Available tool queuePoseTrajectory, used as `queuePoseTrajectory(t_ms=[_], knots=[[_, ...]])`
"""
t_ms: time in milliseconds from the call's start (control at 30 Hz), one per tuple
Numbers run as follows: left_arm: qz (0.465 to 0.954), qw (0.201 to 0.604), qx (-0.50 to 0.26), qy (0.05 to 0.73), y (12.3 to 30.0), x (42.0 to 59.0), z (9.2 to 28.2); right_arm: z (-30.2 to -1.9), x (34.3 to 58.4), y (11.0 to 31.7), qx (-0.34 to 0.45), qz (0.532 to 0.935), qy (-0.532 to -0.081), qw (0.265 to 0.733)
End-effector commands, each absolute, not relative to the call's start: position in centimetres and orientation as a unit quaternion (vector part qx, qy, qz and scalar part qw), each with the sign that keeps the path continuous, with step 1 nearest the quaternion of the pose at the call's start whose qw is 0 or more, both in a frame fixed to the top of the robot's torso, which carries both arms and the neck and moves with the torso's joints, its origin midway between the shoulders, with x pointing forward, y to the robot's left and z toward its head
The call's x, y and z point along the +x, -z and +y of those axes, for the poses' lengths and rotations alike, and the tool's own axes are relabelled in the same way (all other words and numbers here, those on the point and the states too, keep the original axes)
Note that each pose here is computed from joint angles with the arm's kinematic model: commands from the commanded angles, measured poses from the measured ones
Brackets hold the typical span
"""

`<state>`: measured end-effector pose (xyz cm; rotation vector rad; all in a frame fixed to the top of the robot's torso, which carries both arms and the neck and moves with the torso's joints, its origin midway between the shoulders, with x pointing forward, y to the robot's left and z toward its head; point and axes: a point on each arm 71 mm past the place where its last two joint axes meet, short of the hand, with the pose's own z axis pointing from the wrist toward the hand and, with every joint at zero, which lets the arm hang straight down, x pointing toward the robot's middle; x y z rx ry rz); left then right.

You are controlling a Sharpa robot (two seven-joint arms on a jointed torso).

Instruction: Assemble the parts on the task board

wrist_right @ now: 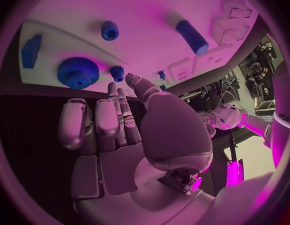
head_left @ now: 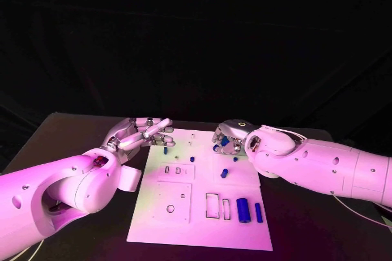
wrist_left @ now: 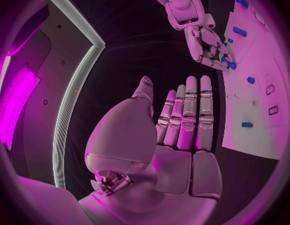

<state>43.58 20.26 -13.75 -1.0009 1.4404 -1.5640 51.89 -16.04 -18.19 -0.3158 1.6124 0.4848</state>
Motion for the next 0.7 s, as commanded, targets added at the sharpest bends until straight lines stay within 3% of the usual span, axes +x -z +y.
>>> queuePoseTrajectory(t_ms=[33,700], knots=[[0.562,0.377,-0.391,0.624,13.52,43.49,20.02,-15.94,51.85,18.42,-0.146,0.718,-0.212,0.647],[0.561,0.377,-0.391,0.625,13.26,43.49,20.24,-15.96,52.15,19.05,-0.147,0.73,-0.205,0.636]])
